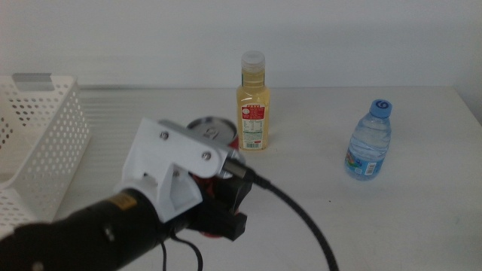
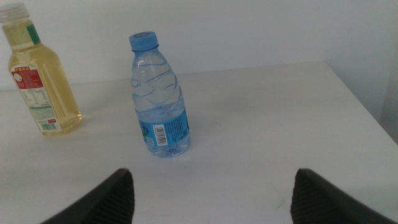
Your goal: Use arms to grab the bottles and put them into the dustbin to the left of the table.
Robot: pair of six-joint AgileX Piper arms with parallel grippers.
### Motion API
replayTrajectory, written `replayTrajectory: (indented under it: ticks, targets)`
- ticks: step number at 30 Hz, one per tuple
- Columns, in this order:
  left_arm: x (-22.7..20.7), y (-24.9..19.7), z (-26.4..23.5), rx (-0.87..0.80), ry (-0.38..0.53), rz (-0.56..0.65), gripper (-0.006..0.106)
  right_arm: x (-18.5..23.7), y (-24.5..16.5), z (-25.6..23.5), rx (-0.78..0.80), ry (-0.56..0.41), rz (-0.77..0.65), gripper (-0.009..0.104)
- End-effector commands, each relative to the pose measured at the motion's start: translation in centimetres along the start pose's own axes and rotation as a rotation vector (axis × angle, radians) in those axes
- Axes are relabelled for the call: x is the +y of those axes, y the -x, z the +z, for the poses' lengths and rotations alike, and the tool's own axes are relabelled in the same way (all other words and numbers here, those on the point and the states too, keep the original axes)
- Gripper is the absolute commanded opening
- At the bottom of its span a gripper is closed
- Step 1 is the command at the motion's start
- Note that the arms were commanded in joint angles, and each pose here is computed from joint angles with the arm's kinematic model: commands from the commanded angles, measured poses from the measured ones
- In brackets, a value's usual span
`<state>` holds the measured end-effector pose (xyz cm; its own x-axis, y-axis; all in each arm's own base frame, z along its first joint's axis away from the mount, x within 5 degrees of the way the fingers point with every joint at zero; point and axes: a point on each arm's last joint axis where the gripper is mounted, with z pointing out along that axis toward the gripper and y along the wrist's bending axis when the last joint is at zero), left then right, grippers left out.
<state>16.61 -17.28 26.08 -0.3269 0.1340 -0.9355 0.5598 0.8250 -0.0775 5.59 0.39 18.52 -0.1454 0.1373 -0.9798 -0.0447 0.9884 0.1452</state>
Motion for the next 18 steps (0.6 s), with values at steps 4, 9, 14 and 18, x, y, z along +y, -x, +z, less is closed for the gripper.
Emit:
replayTrajectory:
  ticks: [4,9,14,18]
  targets:
    - [0.5,3.3,-0.9,-0.072,0.084,0.061,-0.005,0.1,1.1,-0.3,-0.111,0.007,-0.019,0.066]
    - [0.4,4.3,-1.3,-0.109,0.087,0.099,-0.005,0.1,1.1,-0.3,-0.111,0.007,-0.019,0.066]
    - [-0.2,5.4,-1.8,-0.195,-0.048,0.036,-0.005,0.1,1.1,-0.3,-0.111,0.008,-0.019,0.066]
    - [1.9,6.0,-1.4,-0.094,-0.075,-0.070,-0.005,0.1,1.1,-0.3,-0.111,0.008,-0.019,0.066]
